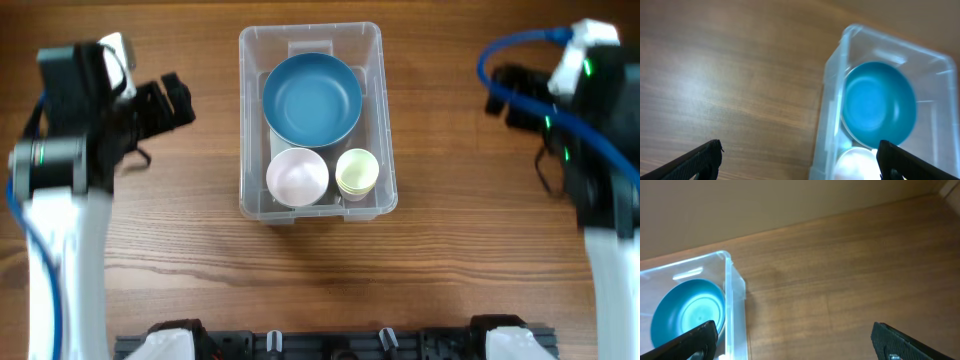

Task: Pack container

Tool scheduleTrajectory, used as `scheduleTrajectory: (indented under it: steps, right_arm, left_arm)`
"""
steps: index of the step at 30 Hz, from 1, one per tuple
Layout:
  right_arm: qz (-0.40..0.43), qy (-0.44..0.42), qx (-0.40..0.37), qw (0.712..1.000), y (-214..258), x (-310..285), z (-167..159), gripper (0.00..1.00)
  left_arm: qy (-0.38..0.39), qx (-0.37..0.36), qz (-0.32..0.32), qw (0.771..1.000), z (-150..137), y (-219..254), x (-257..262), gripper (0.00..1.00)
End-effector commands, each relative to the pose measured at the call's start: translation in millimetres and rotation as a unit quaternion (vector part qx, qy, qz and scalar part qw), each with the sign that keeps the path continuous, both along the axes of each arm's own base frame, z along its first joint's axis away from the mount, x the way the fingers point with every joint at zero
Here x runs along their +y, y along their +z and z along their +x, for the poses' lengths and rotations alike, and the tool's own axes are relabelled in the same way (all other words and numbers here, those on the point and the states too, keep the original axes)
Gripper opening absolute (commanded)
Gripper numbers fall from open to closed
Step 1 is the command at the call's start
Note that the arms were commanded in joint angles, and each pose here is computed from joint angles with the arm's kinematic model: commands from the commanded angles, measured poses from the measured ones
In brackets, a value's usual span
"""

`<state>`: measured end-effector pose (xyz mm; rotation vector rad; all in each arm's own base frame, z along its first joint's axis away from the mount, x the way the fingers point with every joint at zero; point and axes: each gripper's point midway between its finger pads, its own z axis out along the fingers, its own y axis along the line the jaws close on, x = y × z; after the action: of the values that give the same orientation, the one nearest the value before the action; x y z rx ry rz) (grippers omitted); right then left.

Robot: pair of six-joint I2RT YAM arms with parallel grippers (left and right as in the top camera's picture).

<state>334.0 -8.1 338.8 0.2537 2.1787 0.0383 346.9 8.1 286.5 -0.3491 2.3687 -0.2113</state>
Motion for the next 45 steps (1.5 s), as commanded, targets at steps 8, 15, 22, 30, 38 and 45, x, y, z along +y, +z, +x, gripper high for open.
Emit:
scheduleTrajectory:
  steps: [8,15,22,30,38,45]
  right_arm:
    - [0.008,-0.014,-0.052,0.999,-52.8,-4.4,-106.8,1.0]
    - [0.009,-0.015,-0.061,0.998,-58.6,-4.7,-118.5,1.0]
    - [0.009,-0.015,-0.059,0.998,-59.4,-4.7,-118.0,1.0]
    - [0.008,-0.015,-0.059,0.998,-59.5,-4.9,-118.1,1.0]
    - [-0.016,0.032,-0.121,0.992,-63.0,4.5,-129.7,1.0]
    - [-0.005,0.081,-0.236,0.968,-83.3,22.3,-146.9,1.0]
  left_arm:
    - [-0.002,-0.124,-0.007,0.992,-116.1,-5.4,-13.2,1.0]
    - [-0.002,-0.148,-0.005,0.989,-133.3,-6.2,-14.4,1.0]
    - [-0.002,-0.146,-0.005,0.989,-132.9,-6.8,-14.3,1.0]
    - [-0.002,-0.146,-0.005,0.989,-132.9,-6.8,-14.3,1.0]
    - [-0.002,-0.146,-0.005,0.989,-132.9,-6.8,-14.3,1.0]
    - [-0.002,-0.146,-0.005,0.989,-132.9,-6.8,-14.3,1.0]
